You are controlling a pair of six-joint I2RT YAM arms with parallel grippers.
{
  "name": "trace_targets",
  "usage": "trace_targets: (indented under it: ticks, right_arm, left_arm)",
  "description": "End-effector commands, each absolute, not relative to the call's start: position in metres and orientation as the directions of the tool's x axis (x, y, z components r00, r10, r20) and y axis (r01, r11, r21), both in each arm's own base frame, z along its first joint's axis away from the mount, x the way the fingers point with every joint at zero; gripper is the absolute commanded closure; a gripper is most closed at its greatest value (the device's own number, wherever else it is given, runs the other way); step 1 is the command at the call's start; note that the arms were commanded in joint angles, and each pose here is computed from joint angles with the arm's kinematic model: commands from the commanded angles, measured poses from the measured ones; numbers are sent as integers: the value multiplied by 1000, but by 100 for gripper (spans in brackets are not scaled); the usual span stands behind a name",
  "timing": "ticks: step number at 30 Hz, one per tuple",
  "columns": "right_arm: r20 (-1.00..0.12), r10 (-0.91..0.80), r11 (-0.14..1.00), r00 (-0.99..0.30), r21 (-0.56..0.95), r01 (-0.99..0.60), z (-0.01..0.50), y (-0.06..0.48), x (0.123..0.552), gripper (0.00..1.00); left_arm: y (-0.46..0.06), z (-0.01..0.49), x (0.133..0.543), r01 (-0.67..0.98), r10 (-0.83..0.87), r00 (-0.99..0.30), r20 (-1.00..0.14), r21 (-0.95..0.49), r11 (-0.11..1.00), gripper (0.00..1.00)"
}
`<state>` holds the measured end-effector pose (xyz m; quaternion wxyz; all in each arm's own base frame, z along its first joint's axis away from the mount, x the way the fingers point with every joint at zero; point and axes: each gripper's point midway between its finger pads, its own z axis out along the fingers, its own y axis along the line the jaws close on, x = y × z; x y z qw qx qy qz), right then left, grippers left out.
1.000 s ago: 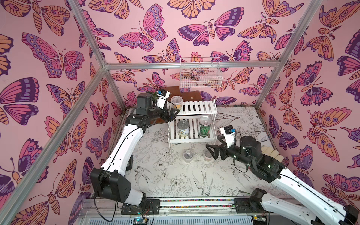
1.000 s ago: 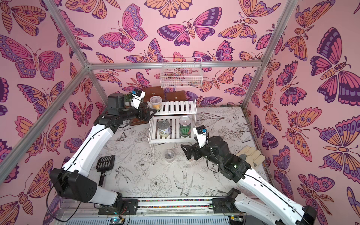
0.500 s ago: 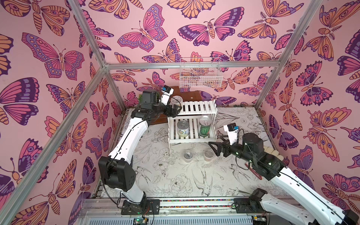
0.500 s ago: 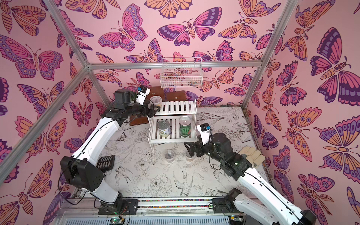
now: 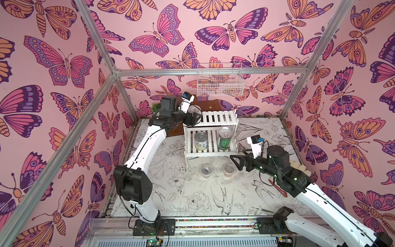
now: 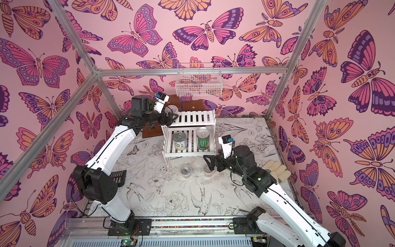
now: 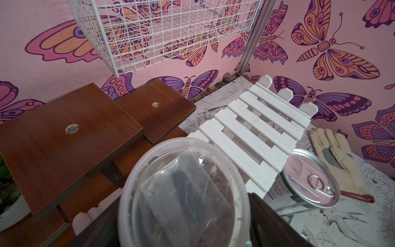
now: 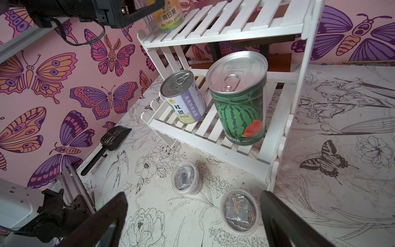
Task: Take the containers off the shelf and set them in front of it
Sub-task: 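Pick up a container from the shelf.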
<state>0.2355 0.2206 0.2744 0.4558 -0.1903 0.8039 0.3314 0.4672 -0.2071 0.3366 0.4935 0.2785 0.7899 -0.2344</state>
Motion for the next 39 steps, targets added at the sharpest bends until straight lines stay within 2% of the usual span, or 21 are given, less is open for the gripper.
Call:
trace_targets:
  ticks: [1, 4, 8, 22, 32, 39]
  right_arm:
    - [-862, 15, 702, -507, 370, -609, 280, 218, 235, 1]
    - [-862, 18, 706, -507, 370, -604, 279, 217, 235, 1]
    - [-863, 22, 707, -505, 371, -602, 280, 215, 234, 1]
    - [-870, 44, 707, -491, 374, -600, 289, 211, 235, 1]
    - [-877, 57, 703, -477, 375, -604, 296, 208, 232, 1]
    - [-880, 61, 694, -472, 377, -613, 298, 207, 228, 1]
  left_arm:
    - [-210, 339, 469, 673, 210, -354, -911, -92, 734, 25]
    - [-211, 340, 469, 673, 208, -353, -912, -93, 734, 35]
    - [-211, 346, 466, 675, 203, -343, -917, -90, 732, 38]
    - [-199, 390, 416, 673, 138, -252, -958, -71, 737, 41]
    - [-187, 387, 376, 650, 58, -198, -979, -86, 755, 43]
    - [-175, 380, 328, 635, 30, -151, -988, -74, 769, 43]
